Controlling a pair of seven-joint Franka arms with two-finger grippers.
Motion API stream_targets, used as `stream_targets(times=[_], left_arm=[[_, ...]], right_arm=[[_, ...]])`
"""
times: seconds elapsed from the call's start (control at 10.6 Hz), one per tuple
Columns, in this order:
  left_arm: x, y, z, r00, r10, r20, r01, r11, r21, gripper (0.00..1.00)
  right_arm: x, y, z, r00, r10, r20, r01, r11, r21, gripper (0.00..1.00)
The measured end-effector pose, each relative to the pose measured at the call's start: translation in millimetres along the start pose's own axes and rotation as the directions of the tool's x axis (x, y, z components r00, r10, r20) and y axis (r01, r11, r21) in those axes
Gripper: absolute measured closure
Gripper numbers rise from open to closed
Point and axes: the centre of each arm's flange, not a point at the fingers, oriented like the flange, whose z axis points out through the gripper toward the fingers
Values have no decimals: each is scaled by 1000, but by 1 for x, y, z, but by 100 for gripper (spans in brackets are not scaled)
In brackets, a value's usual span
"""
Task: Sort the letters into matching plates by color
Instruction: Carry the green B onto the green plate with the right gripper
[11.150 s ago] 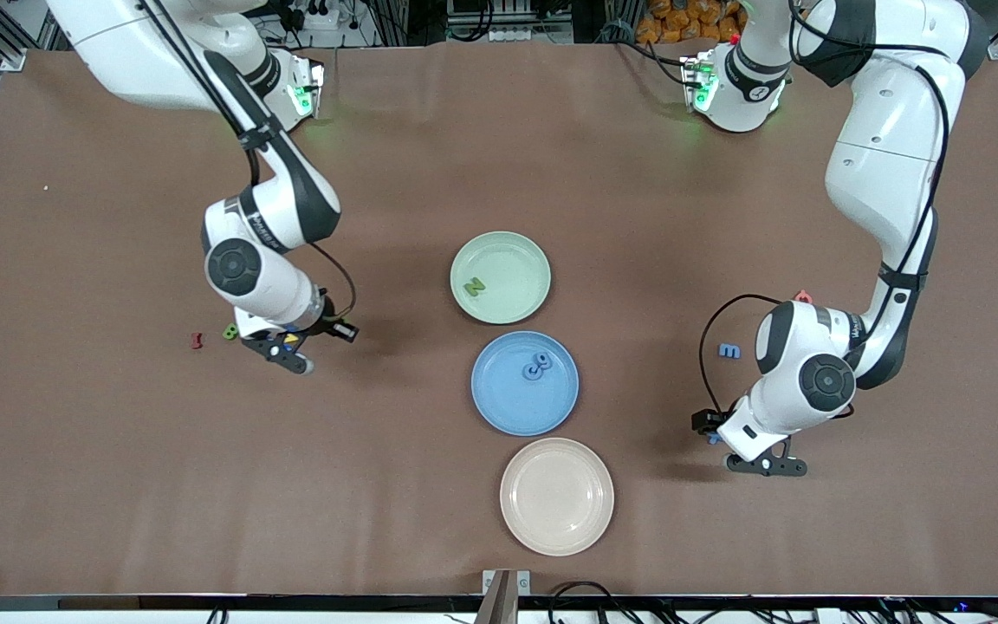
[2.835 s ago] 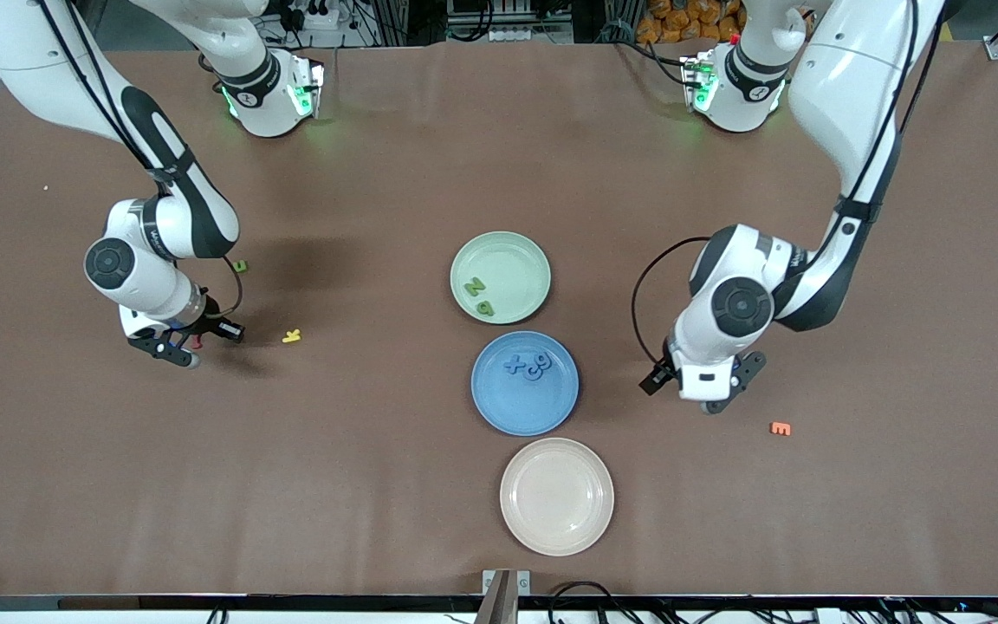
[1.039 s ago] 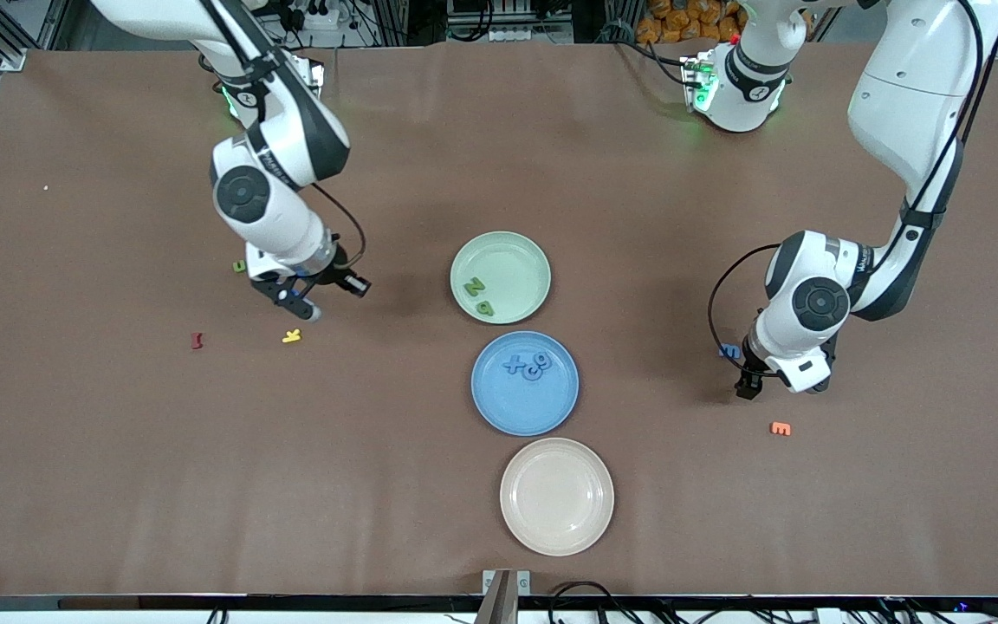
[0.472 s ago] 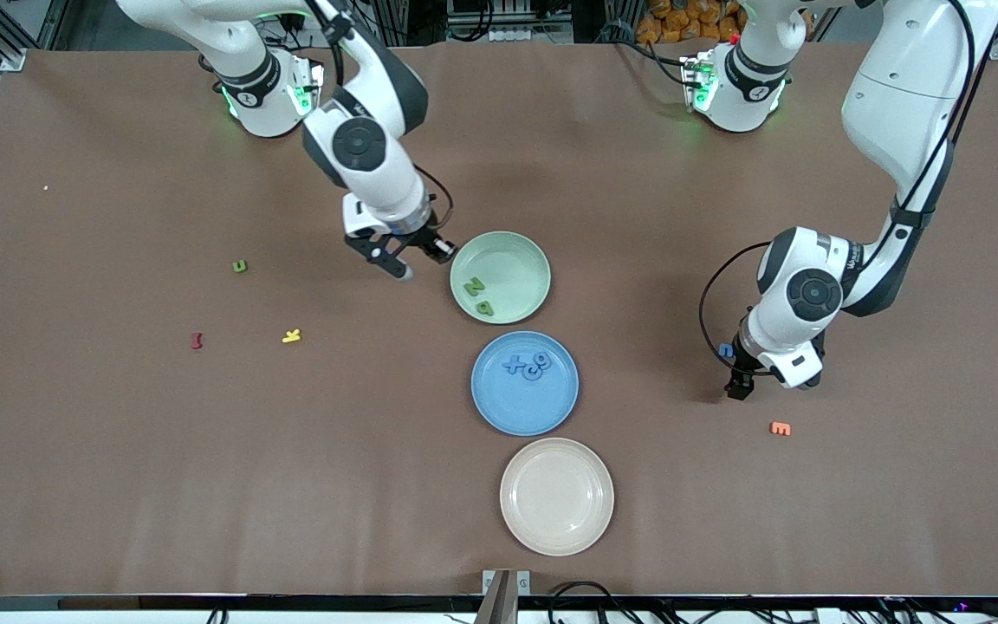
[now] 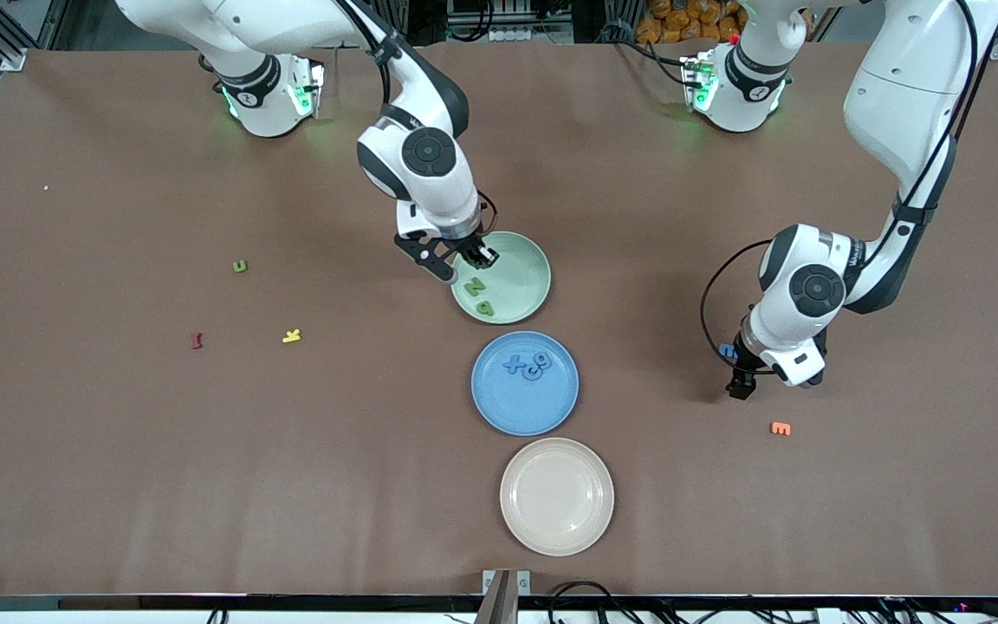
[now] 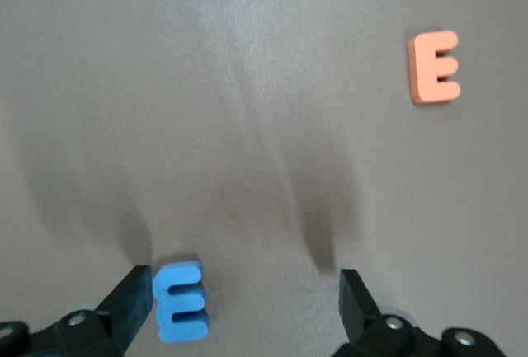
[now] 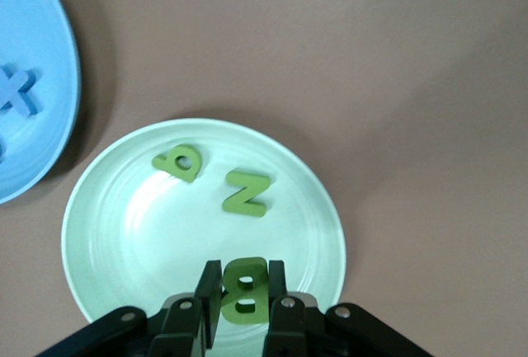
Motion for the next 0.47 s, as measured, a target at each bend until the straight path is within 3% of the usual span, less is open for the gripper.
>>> stream_targets(times=[0.28,0.47], left_arm=[[7,-5,4,1000,-13,1,13,1000,12,0],[-3,-9,6,1000,20,9,-20,999,34,0]], right_arm=[[-16,-13,9,1000,11,-1,-11,1000,4,69],[-10,-16,13,1000,21,-9,-21,1000,3,43]])
